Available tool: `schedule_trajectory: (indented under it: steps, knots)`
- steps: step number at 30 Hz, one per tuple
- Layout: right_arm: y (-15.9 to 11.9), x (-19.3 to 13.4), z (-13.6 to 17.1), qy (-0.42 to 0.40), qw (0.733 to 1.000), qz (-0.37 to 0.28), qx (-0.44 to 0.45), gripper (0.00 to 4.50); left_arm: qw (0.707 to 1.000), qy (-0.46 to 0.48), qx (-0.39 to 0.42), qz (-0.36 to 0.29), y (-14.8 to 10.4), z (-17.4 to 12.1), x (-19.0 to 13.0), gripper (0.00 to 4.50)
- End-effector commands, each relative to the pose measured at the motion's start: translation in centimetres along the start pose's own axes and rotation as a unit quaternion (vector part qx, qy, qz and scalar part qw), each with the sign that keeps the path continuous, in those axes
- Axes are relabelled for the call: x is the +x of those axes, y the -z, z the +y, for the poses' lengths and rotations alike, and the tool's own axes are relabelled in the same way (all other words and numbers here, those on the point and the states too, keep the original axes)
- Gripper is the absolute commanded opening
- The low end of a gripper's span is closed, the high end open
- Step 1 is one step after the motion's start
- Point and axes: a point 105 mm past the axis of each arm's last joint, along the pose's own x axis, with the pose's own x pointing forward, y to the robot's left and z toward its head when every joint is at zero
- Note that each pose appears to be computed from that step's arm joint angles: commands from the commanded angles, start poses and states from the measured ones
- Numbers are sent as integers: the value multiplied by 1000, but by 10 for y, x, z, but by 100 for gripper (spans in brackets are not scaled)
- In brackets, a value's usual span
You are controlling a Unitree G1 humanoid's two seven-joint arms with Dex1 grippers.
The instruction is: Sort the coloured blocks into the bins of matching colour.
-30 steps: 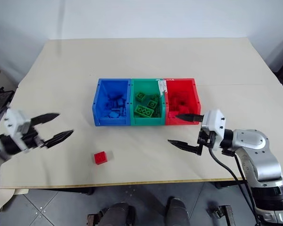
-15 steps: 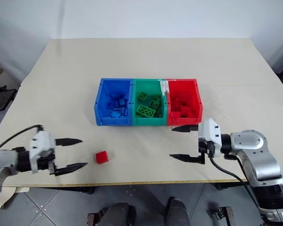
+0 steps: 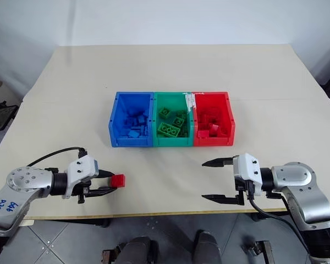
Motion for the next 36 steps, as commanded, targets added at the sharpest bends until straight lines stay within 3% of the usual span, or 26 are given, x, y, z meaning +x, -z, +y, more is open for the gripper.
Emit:
schedule_trajectory:
  steps: [1, 7, 11, 16, 20, 24, 29, 33, 36]
  knots:
    - [-8, -19, -13, 75, 997, 4, -14, 450, 995, 31, 29, -85, -36, -7, 3, 145]
    - [-19, -48, -28, 255, 965, -43, 34, 450, 975, -29, 39, -219, -104, 28, 18, 145]
    - [-16, -67, -32, 373, 926, -44, 44, 450, 956, -60, 22, -288, -157, 53, 56, 145]
    - [-6, -89, -21, 472, 879, -22, 66, 450, 932, -59, 45, -355, -223, 55, 105, 145]
    - [-3, -91, -5, 488, 869, -16, 74, 450, 927, -24, 97, -361, -252, 46, 132, 145]
    - [-2, -84, 6, 493, 867, -15, 77, 450, 938, -62, 123, -317, -259, 59, 158, 145]
    - [-1, -84, 9, 513, 855, -9, 78, 450, 938, -81, 130, -310, -262, 69, 162, 307]
    - [-2, -74, 6, 489, 869, -13, 74, 450, 933, -59, 118, -336, -251, 75, 138, 429]
    - [-6, -64, 0, 455, 888, -23, 62, 450, 927, -47, 135, -346, -236, 78, 111, 449]
